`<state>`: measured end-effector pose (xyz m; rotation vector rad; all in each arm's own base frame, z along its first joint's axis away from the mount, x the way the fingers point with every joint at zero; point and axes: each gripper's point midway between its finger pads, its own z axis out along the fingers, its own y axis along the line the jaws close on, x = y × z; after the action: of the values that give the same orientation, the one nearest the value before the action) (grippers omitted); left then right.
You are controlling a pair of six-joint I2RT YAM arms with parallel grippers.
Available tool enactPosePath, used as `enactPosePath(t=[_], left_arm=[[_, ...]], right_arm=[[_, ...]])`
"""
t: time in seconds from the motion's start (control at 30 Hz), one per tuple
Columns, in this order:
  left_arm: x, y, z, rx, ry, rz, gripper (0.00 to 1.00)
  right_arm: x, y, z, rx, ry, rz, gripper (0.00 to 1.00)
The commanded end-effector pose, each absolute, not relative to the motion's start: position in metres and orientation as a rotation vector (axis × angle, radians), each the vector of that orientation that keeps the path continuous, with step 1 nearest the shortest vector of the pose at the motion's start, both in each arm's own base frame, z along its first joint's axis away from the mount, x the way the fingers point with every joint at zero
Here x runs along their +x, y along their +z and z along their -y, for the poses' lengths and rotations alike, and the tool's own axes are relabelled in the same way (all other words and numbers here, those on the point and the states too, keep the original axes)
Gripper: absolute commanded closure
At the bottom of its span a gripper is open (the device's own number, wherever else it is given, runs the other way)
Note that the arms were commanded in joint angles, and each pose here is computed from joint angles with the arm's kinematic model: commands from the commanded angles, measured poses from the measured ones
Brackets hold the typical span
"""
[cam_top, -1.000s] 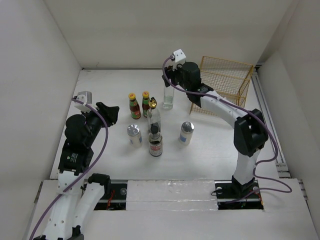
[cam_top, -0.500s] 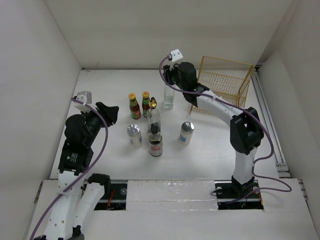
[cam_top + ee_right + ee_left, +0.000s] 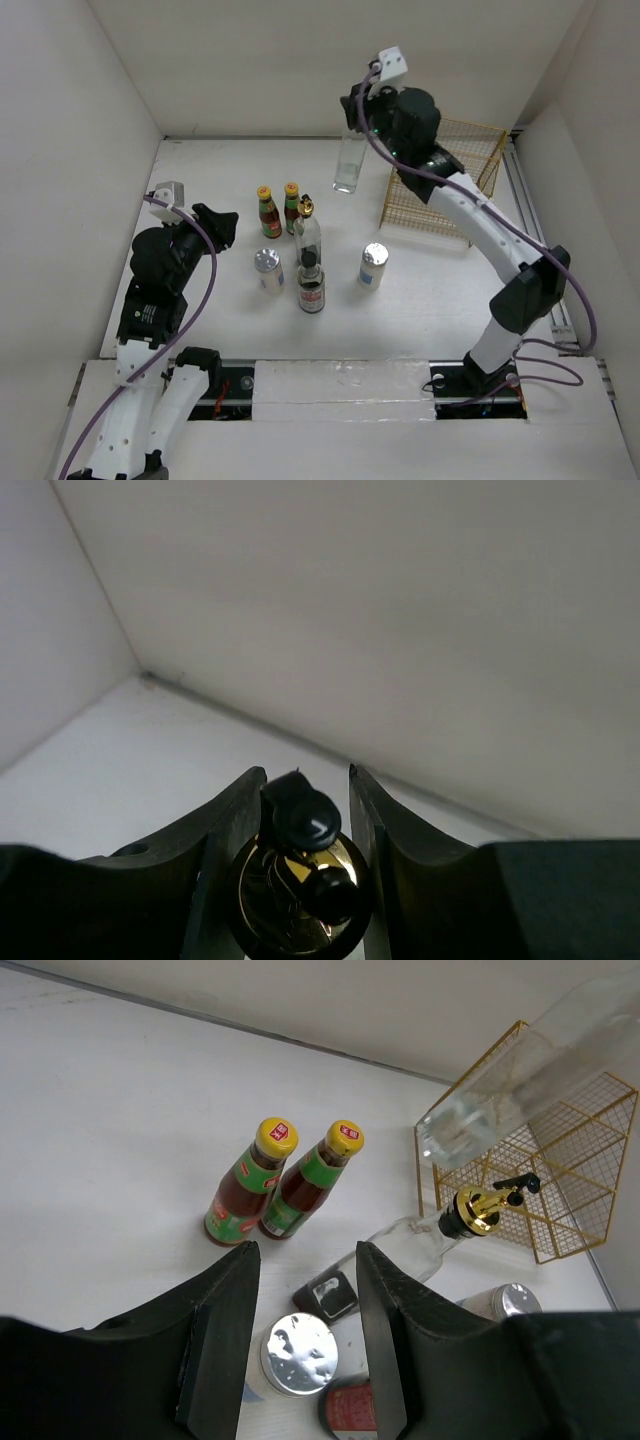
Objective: Organize the condiment bottles
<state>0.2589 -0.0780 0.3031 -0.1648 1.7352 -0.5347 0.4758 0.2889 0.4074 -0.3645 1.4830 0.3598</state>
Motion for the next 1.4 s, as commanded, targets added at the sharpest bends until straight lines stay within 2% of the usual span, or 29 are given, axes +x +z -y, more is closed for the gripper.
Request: enactPosePath(t=[0.0,0.13,0.53,0.97,1.37], left_arm=[[0.261,0.308,0.079,-0.150,-0.540,-1.710,0.61],[0.261,0.308,0.079,-0.150,-0.540,-1.710,0.61],[0.266,0.305,0.081,-0.146,-0.547,-1.731,0.61],[0.273,0.298,0.080,-0.159,-0.537,-1.754,0.61],[0.276,0.300,0.075,-0.176,-0.520,-1.751,0.61]], right_arm=[[0.442,0.550,-0.231,-0.203,0.378,-1.180,1.00],[0.445,0.581,-0.173,-0.137,0.293,-1.141,1.00],[0.497,0.628,-0.080,-0.043,0.109,-1.110,1.00],[0.543,0.596,-0.063,-0.007,0.072,-1.145,1.00],[0.566,0.576,-0.082,-0.092,0.148,-1.137,1.00]])
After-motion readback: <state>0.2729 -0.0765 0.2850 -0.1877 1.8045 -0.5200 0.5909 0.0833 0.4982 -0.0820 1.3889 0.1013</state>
